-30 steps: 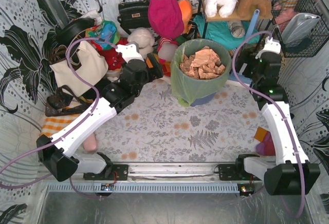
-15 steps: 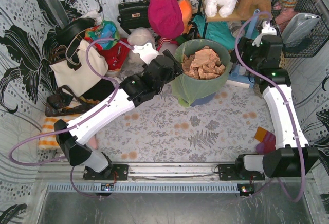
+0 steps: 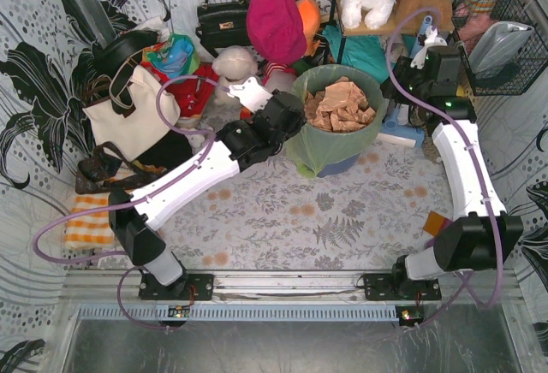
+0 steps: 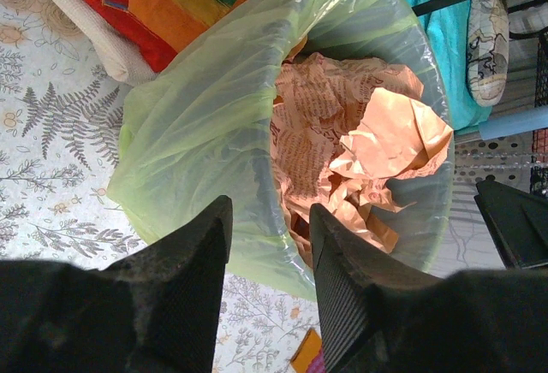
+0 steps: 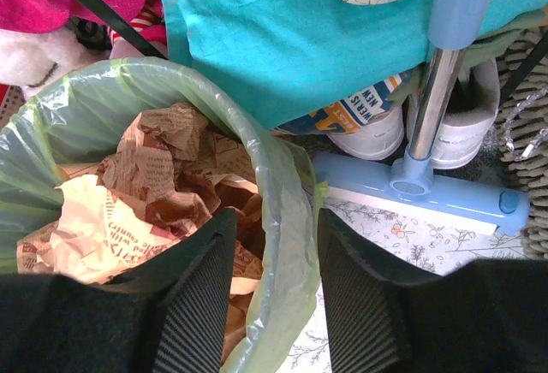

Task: Tie the trash bag

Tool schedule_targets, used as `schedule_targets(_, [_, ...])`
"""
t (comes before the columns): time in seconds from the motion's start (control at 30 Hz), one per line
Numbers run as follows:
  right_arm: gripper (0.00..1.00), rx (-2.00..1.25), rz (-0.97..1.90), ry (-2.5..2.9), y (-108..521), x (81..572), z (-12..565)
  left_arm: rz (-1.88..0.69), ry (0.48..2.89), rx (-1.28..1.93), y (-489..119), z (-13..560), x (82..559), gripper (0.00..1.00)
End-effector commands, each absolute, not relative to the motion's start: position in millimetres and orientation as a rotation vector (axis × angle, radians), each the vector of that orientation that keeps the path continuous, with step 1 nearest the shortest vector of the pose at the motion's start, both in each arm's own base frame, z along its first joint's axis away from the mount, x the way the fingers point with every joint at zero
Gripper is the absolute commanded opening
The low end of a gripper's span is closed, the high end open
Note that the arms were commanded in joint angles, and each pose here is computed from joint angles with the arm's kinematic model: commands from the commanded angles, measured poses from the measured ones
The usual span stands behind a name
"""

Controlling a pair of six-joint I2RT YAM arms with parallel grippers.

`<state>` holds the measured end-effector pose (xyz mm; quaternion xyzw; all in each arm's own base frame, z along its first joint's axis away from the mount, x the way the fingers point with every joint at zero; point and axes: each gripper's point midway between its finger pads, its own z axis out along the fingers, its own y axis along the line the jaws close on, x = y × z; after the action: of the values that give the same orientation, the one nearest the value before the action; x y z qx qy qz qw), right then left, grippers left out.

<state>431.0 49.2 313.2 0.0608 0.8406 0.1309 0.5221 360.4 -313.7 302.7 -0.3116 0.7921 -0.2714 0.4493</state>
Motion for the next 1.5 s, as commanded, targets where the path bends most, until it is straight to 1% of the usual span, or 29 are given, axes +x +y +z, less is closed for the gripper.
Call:
schedule_targets(0.0, [0.41,0.115,0.331,1.999,52,440,324,-0.697,1.906,-0.822,-320,316,370,0.46])
schedule_targets(0.17, [0.36,0.094,0.333,2.021,54,449,316,-0.696,1.912,-0.820,-325,313,374,0.36])
schedule_targets(0.43, [0.28,0.063,0.362,2.052,61,464,303,-0.658,1.909,-0.828,-322,307,378,0.36])
schedule_targets(0.57, [0.26,0.044,0.402,2.072,67,469,294,-0.646,1.918,-0.827,-325,304,380,0.36])
schedule_targets(0.63, [0.25,0.028,0.422,2.052,71,472,303,-0.642,1.920,-0.828,-325,303,381,0.36])
schedule_targets(0.8, [0.23,0.013,0.440,2.062,74,476,299,-0.628,1.919,-0.844,-323,300,383,0.36])
schedule_targets(0.93, [0.18,0.004,0.442,2.069,75,476,299,-0.609,1.917,-0.861,-319,297,384,0.35])
schedule_targets(0.97, [0.17,0.004,0.444,2.089,75,479,291,-0.605,1.918,-0.867,-319,295,385,0.35])
schedule_targets(1.07, [0.14,0.001,0.447,2.106,76,481,285,-0.605,1.923,-0.869,-319,294,385,0.33])
schedule_targets(1.23, [0.10,-0.001,0.452,2.118,76,481,283,-0.603,1.929,-0.870,-320,291,387,0.25])
schedule_targets(1.37, [0.06,-0.006,0.455,2.122,77,479,283,-0.595,1.929,-0.875,-318,290,387,0.25])
schedule_targets(1.47, [0.01,-0.008,0.454,2.127,77,477,284,-0.586,1.932,-0.878,-316,288,388,0.24])
